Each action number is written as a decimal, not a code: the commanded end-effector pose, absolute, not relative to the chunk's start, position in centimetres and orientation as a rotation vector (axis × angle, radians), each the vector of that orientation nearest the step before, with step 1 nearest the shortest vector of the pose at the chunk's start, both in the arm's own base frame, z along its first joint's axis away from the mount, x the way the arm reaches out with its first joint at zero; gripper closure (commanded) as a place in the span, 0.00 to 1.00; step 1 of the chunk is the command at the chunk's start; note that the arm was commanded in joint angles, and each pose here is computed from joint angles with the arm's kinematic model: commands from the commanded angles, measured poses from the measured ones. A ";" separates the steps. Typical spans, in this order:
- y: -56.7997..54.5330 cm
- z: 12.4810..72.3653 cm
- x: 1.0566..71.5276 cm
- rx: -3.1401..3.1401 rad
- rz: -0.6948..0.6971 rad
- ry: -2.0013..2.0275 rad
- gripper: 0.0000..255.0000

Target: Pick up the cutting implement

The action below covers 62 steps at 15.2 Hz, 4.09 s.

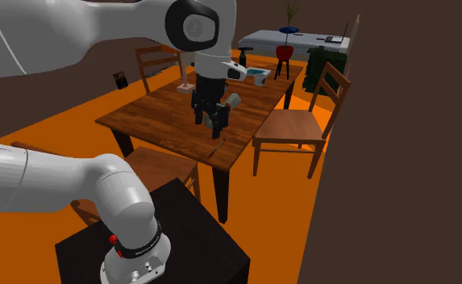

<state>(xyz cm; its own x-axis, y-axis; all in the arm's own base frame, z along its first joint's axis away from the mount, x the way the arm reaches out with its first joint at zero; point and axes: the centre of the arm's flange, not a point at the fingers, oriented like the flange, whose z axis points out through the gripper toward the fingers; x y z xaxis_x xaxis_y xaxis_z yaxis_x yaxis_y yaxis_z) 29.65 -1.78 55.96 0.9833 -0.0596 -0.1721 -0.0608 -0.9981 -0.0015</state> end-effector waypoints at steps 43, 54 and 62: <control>25.1 21.8 49.2 -3.046 -0.078 -0.597 0.00; 25.2 20.5 49.2 -3.046 -0.079 -0.597 1.00; 25.1 23.1 49.2 -3.046 -0.078 -0.597 1.00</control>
